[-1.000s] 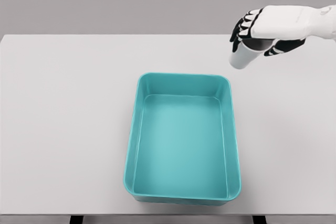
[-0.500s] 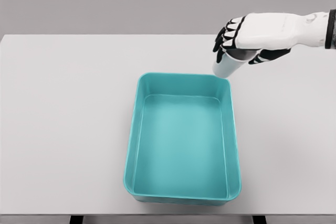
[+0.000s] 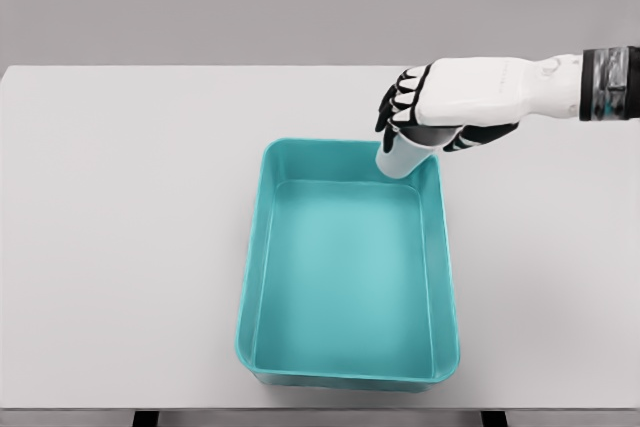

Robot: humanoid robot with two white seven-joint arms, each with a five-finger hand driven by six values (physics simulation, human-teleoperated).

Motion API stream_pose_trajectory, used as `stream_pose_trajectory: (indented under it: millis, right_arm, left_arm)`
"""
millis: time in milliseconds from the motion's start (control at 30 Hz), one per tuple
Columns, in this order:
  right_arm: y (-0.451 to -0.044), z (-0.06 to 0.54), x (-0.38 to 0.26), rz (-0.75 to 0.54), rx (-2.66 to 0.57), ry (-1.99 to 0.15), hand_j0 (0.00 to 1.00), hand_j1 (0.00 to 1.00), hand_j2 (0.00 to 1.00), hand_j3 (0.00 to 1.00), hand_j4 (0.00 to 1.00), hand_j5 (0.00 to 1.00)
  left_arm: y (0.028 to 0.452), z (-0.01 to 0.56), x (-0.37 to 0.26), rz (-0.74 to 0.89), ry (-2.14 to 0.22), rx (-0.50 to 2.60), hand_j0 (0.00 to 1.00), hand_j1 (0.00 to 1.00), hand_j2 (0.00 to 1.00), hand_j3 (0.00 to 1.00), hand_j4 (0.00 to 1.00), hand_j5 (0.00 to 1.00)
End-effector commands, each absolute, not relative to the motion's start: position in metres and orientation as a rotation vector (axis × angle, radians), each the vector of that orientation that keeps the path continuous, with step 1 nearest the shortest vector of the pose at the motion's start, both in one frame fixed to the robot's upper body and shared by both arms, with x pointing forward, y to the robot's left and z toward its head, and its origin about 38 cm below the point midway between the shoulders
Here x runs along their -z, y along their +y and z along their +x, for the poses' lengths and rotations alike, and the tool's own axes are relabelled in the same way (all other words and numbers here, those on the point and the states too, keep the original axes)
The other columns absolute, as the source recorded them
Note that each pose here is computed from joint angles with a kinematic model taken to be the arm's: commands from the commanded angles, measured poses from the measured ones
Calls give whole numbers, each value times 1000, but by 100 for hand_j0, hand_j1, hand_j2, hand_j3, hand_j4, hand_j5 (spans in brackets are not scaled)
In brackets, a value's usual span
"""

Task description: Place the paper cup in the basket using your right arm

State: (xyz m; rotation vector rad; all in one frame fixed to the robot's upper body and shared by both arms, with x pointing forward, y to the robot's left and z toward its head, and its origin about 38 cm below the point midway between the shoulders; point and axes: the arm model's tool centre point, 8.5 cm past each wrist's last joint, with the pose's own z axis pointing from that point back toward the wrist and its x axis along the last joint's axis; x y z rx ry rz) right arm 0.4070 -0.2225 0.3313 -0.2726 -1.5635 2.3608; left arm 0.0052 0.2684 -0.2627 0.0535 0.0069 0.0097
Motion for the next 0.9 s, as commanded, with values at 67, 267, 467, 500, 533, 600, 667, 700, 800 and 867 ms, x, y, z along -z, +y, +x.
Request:
stream_pose_trajectory:
  millis: [67, 267, 467, 500, 533, 600, 667, 700, 800, 867]
  right_arm:
    - [-212, 407, -328, -240, -2355, -1583, 63, 63, 63, 63, 63, 63]
    - [-203, 406, -318, -204, -2361, -1571, 63, 63, 63, 63, 63, 63]
    - [-197, 403, -301, -142, -2356, -1563, 63, 63, 63, 63, 63, 63]
    - [-196, 403, -300, -138, -2358, -1562, 63, 63, 63, 63, 63, 63]
    - [-196, 403, -297, -130, -2360, -1554, 63, 63, 63, 63, 63, 63]
    - [-193, 403, -292, -117, -2365, -1546, 63, 63, 63, 63, 63, 63]
    - [-187, 403, -287, -98, -2366, -1547, 63, 63, 63, 63, 63, 63]
    - [-186, 403, -284, -97, -2358, -1534, 63, 63, 63, 63, 63, 63]
    - [-185, 402, -279, -80, -2363, -1519, 63, 63, 63, 63, 63, 63]
    - [-181, 403, -274, -67, -2364, -1511, 63, 63, 63, 63, 63, 63]
  left_arm:
    - [268, 5, 263, 55, 7, -10, 100, 100, 100, 100, 100, 100]
    - [268, 5, 263, 53, 7, -10, 100, 100, 100, 100, 100, 100]
    - [268, 5, 263, 53, 6, -10, 100, 100, 100, 100, 100, 100]
    - [268, 5, 263, 53, 7, -10, 100, 100, 100, 100, 100, 100]
    - [268, 5, 263, 53, 7, -10, 100, 100, 100, 100, 100, 100]
    - [268, 5, 263, 53, 7, -10, 100, 100, 100, 100, 100, 100]
    - [268, 5, 263, 55, 7, -10, 100, 100, 100, 100, 100, 100]
    - [268, 5, 263, 53, 7, -10, 100, 100, 100, 100, 100, 100]
    - [268, 5, 263, 53, 7, -10, 100, 100, 100, 100, 100, 100]
    - [268, 5, 263, 53, 7, -10, 100, 100, 100, 100, 100, 100]
